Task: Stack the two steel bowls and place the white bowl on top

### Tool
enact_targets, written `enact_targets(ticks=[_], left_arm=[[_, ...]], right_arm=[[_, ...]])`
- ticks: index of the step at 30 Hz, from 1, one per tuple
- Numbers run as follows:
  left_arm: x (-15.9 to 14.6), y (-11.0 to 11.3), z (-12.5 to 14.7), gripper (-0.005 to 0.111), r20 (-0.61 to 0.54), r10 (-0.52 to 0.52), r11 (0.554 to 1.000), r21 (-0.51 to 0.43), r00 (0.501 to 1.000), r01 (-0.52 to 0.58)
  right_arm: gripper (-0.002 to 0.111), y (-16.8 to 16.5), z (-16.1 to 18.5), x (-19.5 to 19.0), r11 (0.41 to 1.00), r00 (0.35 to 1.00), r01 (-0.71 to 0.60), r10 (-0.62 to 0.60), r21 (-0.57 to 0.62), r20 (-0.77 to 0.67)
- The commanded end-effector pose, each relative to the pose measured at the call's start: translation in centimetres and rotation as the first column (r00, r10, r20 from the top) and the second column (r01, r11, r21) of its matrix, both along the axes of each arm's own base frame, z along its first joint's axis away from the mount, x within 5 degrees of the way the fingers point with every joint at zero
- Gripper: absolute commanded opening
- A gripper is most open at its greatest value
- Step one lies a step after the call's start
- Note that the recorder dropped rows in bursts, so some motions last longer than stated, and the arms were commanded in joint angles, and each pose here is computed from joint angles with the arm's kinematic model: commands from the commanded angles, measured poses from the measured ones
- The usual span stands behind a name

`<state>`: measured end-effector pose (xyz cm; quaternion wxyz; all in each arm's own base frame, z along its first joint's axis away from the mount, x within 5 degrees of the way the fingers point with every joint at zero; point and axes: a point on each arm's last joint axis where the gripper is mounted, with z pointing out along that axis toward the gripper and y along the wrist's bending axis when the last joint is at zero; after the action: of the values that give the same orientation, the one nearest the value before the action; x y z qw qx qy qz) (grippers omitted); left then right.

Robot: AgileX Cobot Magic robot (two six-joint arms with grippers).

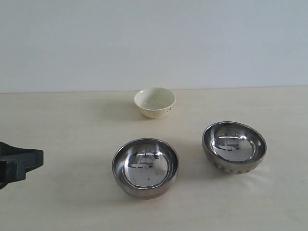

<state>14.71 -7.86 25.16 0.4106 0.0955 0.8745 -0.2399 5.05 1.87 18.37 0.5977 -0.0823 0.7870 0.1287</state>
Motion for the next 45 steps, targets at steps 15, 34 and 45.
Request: enact_targets(ticks=[15,34,45], left_arm=[[-0.9,0.5,0.5,0.004,0.044,0.013,1.000,-0.024,0.999,-0.012],[-12.6,5.5,7.5,0.004,0.687,0.246,0.968,-0.212,0.684,-0.135],[-11.6,6.4,6.0,0.004,0.759,0.290,0.925,-0.065,0.584,-0.376]], right_arm=[[0.000,0.0,-0.1,0.0,1.000,1.000,0.006,-0.006,0.000,0.006],[0.000,0.0,-0.1,0.0,1.000,1.000,0.006,-0.006,0.000,0.006],[0.000,0.0,-0.1,0.0,1.000,1.000,0.006,-0.006,0.000,0.006]])
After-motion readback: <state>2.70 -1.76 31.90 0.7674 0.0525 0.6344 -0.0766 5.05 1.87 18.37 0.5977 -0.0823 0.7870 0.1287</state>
